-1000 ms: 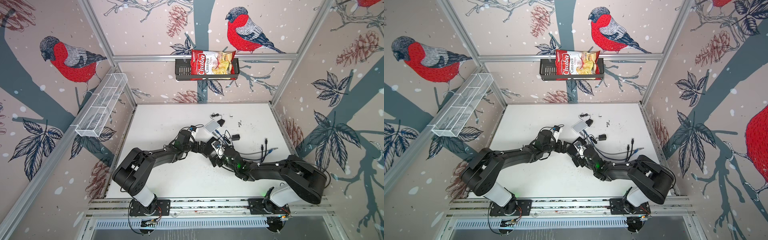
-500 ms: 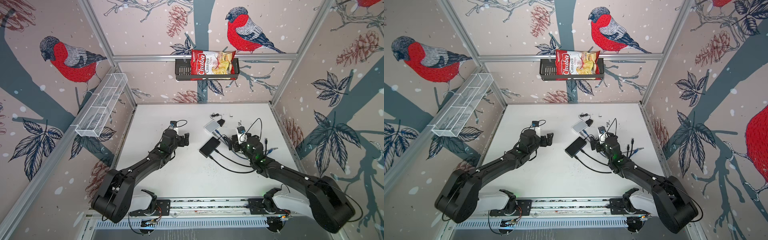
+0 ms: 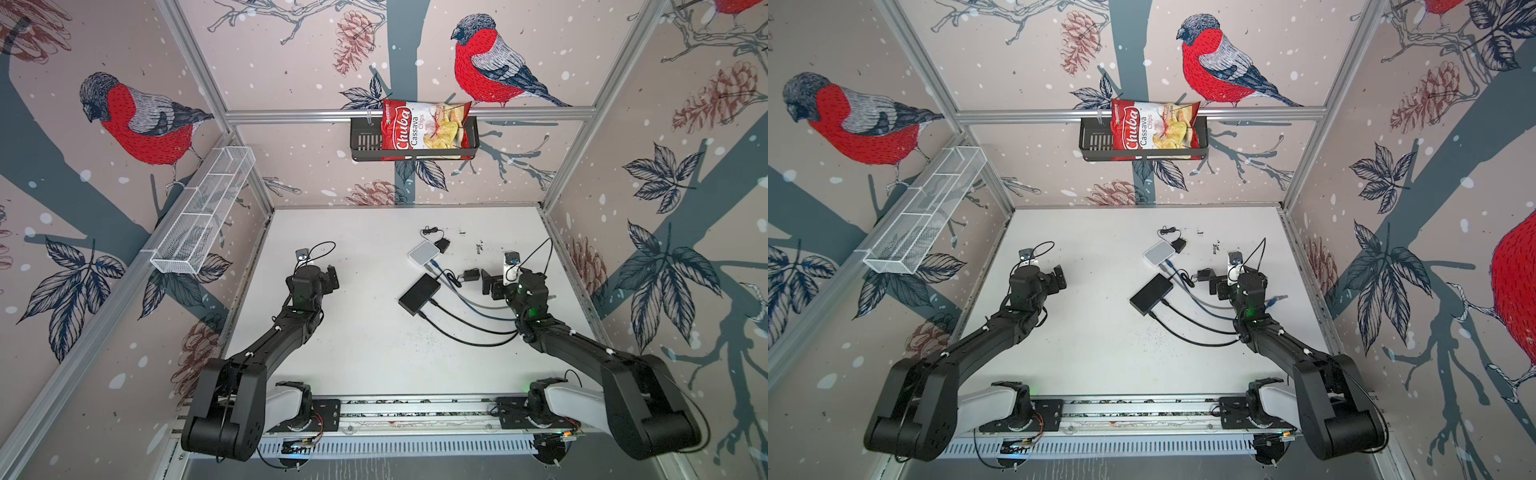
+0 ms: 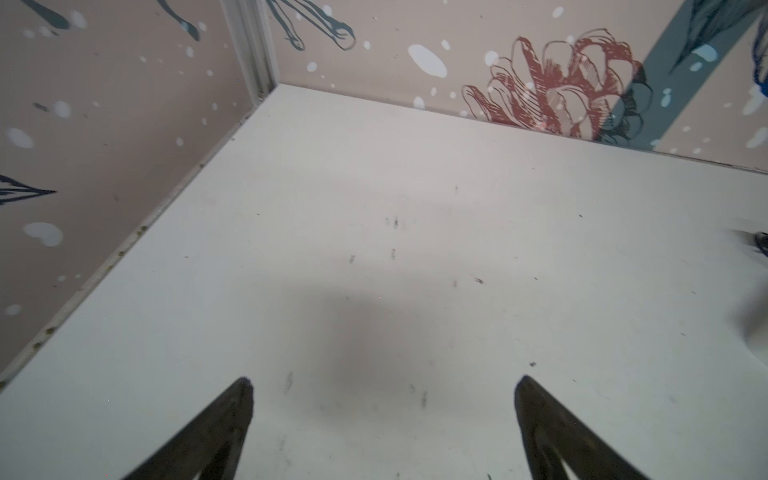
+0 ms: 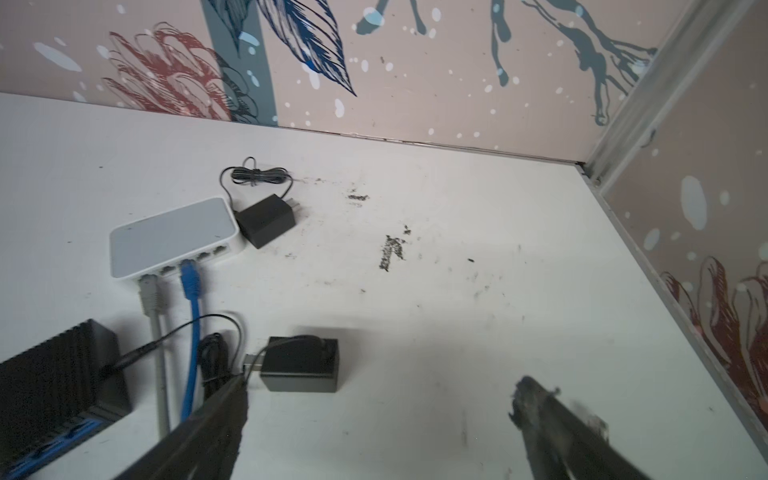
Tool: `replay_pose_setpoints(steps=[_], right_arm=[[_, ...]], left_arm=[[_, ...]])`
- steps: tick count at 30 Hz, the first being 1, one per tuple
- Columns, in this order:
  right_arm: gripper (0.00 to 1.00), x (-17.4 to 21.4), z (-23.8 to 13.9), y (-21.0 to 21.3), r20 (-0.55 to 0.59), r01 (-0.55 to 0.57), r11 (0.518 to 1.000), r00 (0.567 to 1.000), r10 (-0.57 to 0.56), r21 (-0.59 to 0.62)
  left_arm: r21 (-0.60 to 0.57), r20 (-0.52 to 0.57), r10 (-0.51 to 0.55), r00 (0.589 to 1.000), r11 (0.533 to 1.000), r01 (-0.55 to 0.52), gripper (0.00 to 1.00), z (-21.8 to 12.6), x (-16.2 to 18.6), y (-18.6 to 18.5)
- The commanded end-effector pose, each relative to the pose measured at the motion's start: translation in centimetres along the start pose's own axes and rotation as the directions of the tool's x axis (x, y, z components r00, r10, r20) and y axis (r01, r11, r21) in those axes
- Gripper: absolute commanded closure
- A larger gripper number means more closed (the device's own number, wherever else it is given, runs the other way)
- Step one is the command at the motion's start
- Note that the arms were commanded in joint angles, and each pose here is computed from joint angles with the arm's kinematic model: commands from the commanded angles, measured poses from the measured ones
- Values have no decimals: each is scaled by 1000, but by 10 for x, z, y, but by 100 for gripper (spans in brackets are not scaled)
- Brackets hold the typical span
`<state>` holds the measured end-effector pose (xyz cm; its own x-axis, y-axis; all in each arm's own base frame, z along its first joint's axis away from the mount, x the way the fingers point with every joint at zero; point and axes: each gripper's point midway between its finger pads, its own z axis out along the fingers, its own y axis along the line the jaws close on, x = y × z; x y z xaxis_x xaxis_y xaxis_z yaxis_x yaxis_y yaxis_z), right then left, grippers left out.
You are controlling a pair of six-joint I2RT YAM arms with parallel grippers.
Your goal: Insert the plug into the switch port
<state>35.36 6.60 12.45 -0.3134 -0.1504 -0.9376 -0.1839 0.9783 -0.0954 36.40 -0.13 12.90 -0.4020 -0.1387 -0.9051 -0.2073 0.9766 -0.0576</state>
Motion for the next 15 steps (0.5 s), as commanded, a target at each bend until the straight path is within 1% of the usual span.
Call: replay_pose_setpoints(steps=[1, 4, 7, 9, 10, 11, 13, 15], right_arm=[[1, -25, -1, -4, 142, 15, 1000, 990, -13, -13], [0, -15, 4, -11, 150, 25, 1000, 988, -28, 16], [0, -12, 8, -18, 169, 31, 999, 985, -37, 40], [1, -10, 14, -24, 143, 7, 999, 990, -12, 37], [1, -10, 13, -25, 153, 0, 1000, 988, -4, 31], [1, -10, 10, -26, 161, -8, 999, 987, 2, 35], [0, -12, -4, -27, 215, -16, 999, 977, 7, 38], [1, -13, -21, -27, 281, -19, 999, 960, 7, 39]], left_arm=[[-26, 134, 29, 991, 999, -25, 4, 0, -22, 9], [-41, 211, 71, 975, 997, -64, 4, 1, -22, 14], [-48, 279, 86, 957, 996, -76, 4, -2, -22, 17], [-35, 329, 84, 940, 996, -77, 4, -4, -24, 16], [-27, 343, 82, 936, 997, -78, 4, -5, -24, 16], [-22, 356, 82, 931, 997, -79, 4, -4, -24, 15], [-4, 332, 80, 940, 996, -84, 4, 7, -15, 16], [5, 347, 77, 935, 996, -84, 4, 12, -10, 17]])
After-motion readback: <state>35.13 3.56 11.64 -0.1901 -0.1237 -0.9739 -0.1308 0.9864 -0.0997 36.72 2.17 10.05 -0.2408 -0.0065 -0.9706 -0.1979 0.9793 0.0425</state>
